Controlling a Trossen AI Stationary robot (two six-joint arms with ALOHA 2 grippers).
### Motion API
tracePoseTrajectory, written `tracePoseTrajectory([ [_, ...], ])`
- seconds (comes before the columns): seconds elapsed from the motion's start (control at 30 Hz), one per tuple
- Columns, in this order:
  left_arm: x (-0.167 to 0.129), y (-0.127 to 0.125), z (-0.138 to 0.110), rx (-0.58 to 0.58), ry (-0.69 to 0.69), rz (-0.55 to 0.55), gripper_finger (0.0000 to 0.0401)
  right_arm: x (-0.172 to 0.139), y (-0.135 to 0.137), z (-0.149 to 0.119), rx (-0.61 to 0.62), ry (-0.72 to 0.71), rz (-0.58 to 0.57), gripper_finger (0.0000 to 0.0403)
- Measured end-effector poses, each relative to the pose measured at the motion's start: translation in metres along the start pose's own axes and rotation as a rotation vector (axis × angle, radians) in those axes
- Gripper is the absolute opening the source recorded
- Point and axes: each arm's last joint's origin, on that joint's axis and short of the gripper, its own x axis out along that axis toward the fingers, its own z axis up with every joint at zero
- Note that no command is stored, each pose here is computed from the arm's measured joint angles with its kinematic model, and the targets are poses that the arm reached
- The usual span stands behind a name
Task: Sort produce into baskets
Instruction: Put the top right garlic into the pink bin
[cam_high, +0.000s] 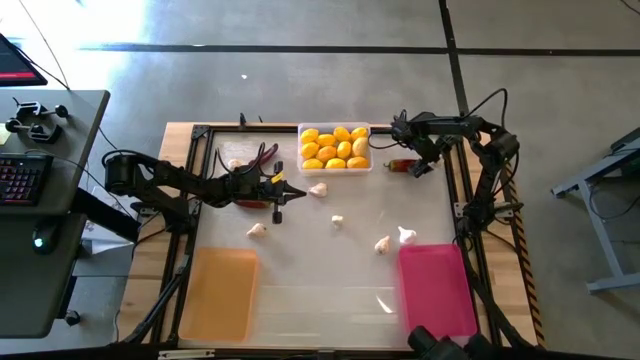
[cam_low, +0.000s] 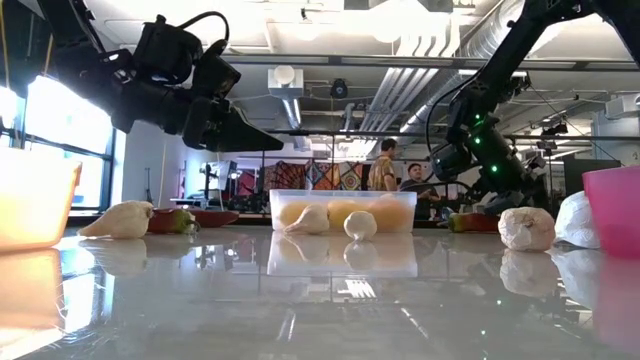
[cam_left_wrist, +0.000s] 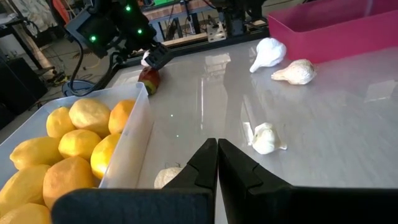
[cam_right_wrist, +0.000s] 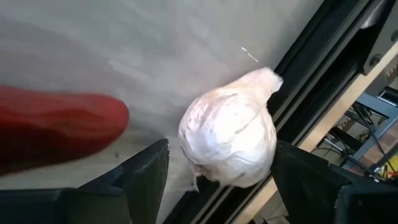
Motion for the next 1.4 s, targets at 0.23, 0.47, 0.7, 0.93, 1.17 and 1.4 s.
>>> tracePoseTrajectory([
  [0.23,0.0,0.0,0.0,0.0,0.0,0.0,0.0,0.0,0.001,0.001,-0.023,-0.006,0.029,0.026],
  [0.47,0.0,0.0,0.0,0.0,0.001,-0.001,0.0,-0.001,0.003,0.0,-0.029,-0.007,0.037,0.0187],
  [0.7,0.0,0.0,0.0,0.0,0.0,0.0,0.0,-0.018,-0.003,-0.011,-0.001,-0.05,0.048,0.0151],
  [0.93,0.0,0.0,0.0,0.0,0.0,0.0,0.0,-0.062,-0.01,-0.053,0.051,-0.154,0.073,0.0153],
  [1.17,0.0,0.0,0.0,0.001,-0.002,0.0,0.0,-0.109,0.003,-0.125,0.09,-0.297,0.201,0.0154],
  [1.4,0.0,0.001,0.002,0.034,-0.022,0.007,0.0,-0.138,0.037,-0.201,0.053,-0.445,0.44,0.0154],
])
